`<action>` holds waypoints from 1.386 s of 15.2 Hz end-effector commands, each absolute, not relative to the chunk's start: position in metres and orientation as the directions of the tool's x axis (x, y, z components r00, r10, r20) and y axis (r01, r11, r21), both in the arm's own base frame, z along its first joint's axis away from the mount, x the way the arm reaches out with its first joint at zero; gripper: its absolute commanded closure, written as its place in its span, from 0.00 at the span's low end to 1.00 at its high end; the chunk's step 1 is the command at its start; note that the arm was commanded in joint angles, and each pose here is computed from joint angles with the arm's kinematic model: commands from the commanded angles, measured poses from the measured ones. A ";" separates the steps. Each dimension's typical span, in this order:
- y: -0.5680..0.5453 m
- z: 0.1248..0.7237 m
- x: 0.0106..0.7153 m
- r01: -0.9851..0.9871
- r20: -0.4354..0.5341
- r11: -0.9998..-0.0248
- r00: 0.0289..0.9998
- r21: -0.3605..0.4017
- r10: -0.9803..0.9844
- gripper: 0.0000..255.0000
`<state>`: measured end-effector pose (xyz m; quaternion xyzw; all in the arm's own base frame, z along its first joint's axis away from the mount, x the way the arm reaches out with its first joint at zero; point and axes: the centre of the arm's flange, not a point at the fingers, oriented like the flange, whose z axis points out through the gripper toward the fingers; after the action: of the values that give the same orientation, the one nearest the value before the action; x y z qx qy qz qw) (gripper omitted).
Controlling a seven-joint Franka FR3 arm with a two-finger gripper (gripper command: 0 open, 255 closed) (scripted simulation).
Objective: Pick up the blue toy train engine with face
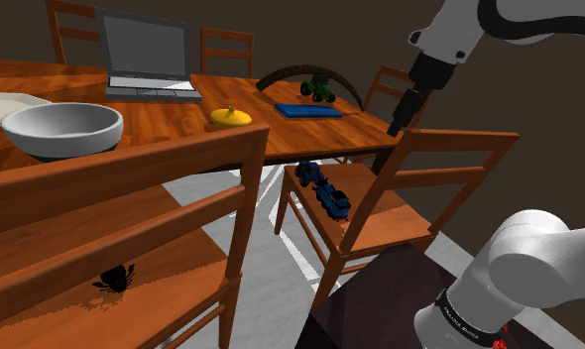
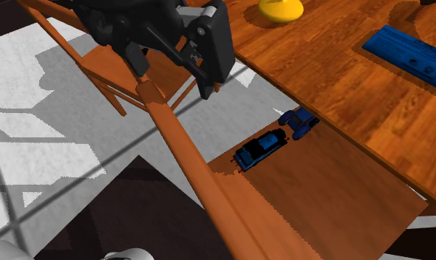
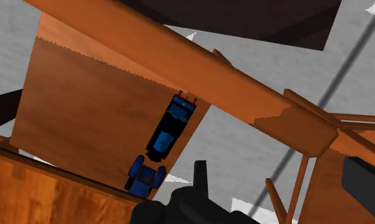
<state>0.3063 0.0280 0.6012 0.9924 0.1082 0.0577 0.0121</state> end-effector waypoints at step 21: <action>-0.046 0.386 0.451 -0.159 0.039 -0.987 0.986 -0.023 -0.159 0.00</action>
<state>0.4445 -0.0455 0.3988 0.9973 -0.0697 0.0218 -0.0089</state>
